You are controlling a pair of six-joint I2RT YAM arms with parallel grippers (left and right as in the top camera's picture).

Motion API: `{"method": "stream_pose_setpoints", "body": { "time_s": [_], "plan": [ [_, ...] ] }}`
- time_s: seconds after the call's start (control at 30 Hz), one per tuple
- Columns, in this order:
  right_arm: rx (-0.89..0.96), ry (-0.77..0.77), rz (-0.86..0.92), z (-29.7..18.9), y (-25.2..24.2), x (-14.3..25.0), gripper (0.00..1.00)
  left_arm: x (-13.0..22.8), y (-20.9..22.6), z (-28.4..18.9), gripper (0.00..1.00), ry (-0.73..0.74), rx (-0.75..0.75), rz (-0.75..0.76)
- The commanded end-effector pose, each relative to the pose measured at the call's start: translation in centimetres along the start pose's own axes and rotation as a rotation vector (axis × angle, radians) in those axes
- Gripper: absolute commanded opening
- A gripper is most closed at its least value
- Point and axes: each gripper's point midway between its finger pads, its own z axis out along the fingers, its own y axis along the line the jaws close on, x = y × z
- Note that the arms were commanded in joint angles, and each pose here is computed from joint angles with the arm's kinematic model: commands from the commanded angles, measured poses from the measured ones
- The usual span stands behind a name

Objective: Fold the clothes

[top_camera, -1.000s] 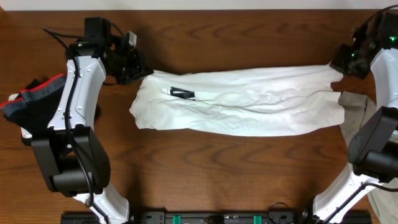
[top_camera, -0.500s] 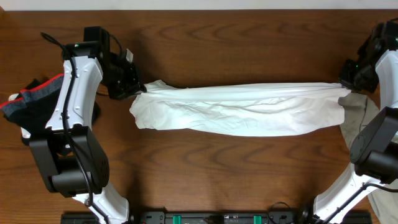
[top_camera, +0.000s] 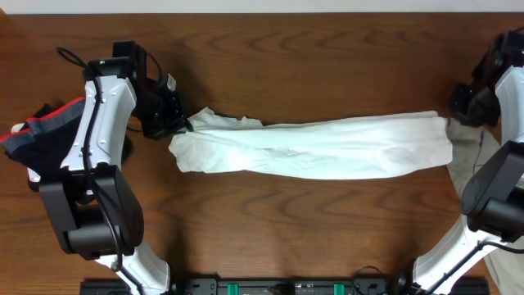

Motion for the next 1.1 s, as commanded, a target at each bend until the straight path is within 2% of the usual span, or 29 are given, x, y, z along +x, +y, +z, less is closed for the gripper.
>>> {"method": "stream_pose_setpoints", "body": {
  "time_s": [0.0, 0.07, 0.1, 0.13, 0.53, 0.67, 0.8, 1.0, 1.07],
  "plan": [
    [0.056, -0.021, 0.018, -0.9, -1.9, -0.1, 0.29, 0.6, 0.8, 0.0, 0.06, 0.021, -0.028, 0.0],
    [0.049, -0.017, 0.02, -0.9, -1.9, 0.0, 0.3, 0.8, 0.8, 0.0, 0.07, 0.032, -0.03, -0.004],
    [0.049, -0.017, 0.019, -0.9, -1.9, 0.0, 0.31, 0.9, 0.9, 0.0, 0.14, 0.035, -0.031, -0.006],
    [0.049, -0.015, 0.019, -0.9, -1.9, 0.0, 0.31, 1.0, 0.9, 0.0, 0.16, 0.037, -0.031, -0.008],
    [0.026, -0.01, 0.018, -0.8, -1.4, 0.1, 0.31, 1.4, 0.9, -0.1, 0.16, 0.052, -0.034, -0.015],
    [-0.01, -0.002, 0.017, -0.8, -0.8, 0.3, 0.32, 0.1, 0.5, 0.0, 0.16, 0.004, -0.018, 0.013],
    [-0.029, 0.041, 0.014, -0.6, -0.5, 1.4, 0.4, -1.1, -1.2, 0.3, 0.16, -0.044, 0.038, 0.099],
    [-0.019, 0.111, 0.013, -0.6, -0.8, 3.1, 0.54, -1.0, -3.3, 1.5, 0.16, -0.051, 0.036, 0.239],
    [-0.018, 0.124, 0.012, -0.6, -0.8, 3.4, 0.55, -1.2, -3.6, 2.0, 0.16, -0.059, 0.011, 0.264]
  ]
}}
